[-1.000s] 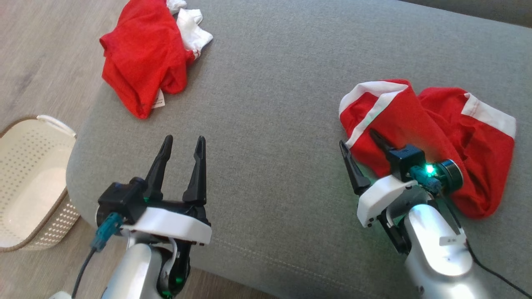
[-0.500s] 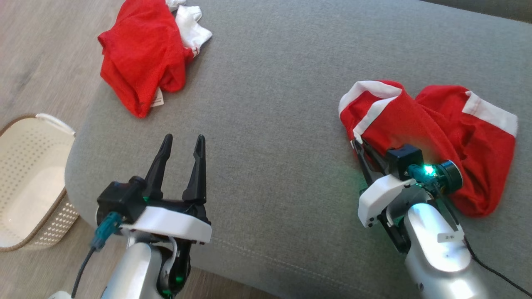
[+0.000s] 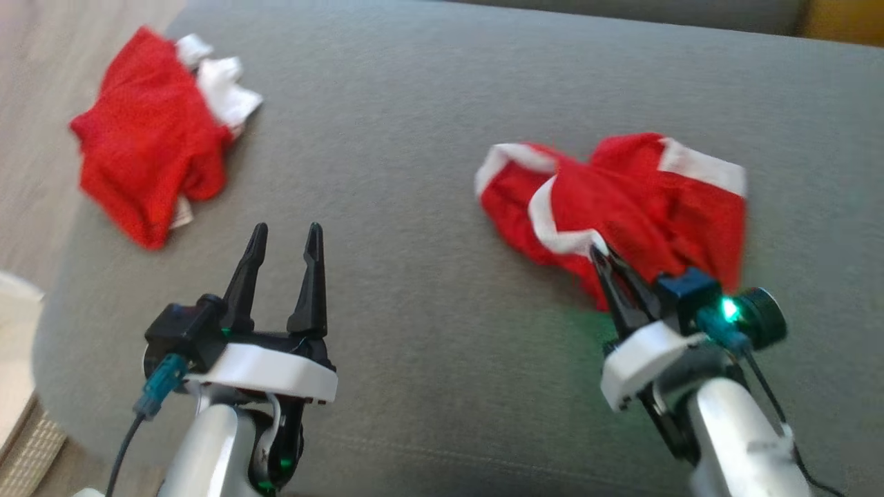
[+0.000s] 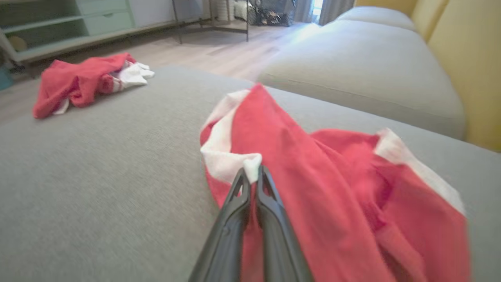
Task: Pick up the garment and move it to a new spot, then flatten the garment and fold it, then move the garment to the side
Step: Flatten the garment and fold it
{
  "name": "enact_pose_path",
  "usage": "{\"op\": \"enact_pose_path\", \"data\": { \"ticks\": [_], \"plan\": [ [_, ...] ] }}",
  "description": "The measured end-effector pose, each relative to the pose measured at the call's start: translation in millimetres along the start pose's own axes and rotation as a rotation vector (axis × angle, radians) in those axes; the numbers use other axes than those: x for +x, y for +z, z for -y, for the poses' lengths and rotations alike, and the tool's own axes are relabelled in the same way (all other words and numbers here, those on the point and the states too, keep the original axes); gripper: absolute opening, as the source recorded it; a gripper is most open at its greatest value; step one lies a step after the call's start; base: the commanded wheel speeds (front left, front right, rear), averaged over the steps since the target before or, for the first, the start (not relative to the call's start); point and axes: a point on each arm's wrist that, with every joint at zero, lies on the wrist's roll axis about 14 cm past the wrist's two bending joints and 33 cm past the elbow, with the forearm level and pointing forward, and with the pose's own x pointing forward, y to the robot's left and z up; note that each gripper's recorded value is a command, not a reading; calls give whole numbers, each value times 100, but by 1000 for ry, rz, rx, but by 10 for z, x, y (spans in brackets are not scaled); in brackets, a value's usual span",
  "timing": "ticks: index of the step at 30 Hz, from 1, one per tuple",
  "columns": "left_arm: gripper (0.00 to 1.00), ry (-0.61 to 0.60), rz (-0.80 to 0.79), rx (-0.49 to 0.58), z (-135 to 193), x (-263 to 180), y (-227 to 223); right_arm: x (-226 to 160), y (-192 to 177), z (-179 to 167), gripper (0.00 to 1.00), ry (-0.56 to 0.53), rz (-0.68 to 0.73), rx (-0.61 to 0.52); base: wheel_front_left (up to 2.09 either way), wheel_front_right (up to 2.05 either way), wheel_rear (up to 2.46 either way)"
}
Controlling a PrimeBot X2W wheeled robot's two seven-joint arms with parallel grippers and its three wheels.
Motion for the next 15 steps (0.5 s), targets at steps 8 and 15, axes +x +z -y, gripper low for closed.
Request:
{"op": "enact_pose_path", "data": {
  "ticks": [8, 15],
  "plan": [
    [100, -150, 13, -26, 490, 138, 9, -920, 29, 875, 0, -322, -66, -73, 0, 0, 0],
    [100, -251, 13, -37, 826, 187, -6, -1563, -71, 1385, 0, -544, -116, -63, 0, 0, 0]
  ]
}}
